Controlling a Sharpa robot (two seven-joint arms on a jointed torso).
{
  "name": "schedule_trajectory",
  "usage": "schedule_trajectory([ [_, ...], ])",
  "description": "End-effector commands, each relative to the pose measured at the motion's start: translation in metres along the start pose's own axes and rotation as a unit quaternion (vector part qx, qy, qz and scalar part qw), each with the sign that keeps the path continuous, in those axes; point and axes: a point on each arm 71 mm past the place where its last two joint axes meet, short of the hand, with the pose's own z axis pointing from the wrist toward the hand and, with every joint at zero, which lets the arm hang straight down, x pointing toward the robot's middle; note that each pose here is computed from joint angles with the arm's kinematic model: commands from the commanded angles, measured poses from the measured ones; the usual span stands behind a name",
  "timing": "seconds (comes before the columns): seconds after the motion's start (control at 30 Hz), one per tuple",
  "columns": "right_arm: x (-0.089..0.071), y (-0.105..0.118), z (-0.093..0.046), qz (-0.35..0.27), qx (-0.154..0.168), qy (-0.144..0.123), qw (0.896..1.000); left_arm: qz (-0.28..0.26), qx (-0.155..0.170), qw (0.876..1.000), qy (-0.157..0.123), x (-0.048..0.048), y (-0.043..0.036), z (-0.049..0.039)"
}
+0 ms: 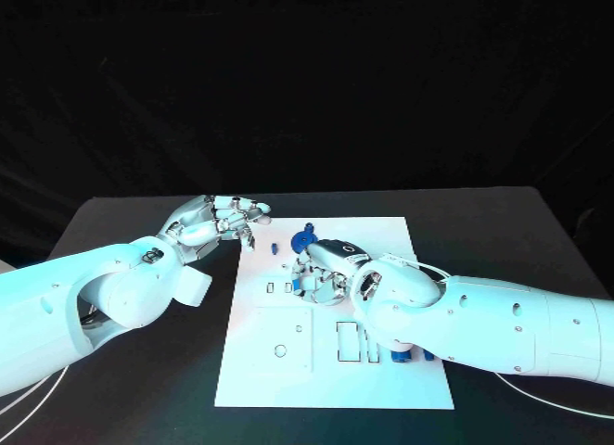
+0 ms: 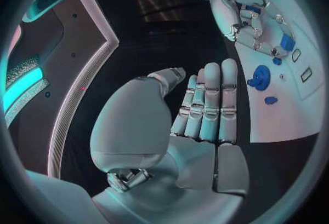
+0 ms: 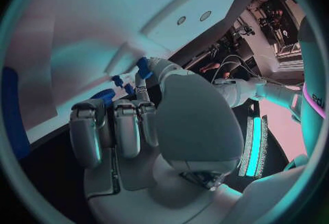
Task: Assemble the parts on the task board
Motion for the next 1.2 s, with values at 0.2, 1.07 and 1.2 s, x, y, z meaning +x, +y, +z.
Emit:
schedule_trajectory([
  [0.2, 0.0045, -0.0043, -0.0007, -0.004, 0.016, 0.003, 1.000, -0.001, 0.004, 1.000, 0.008, 0.0014, -0.0011, 0.0005],
  [1.07, 0.0080, -0.0025, -0.0005, -0.005, 0.015, 0.010, 1.000, -0.001, 0.001, 1.000, 0.011, 0.0013, -0.0004, 0.0007],
  [1.2, 0.0080, -0.0027, -0.0005, -0.006, 0.016, 0.010, 1.000, -0.001, 0.000, 1.000, 0.011, 0.0011, -0.0003, 0.0007],
])
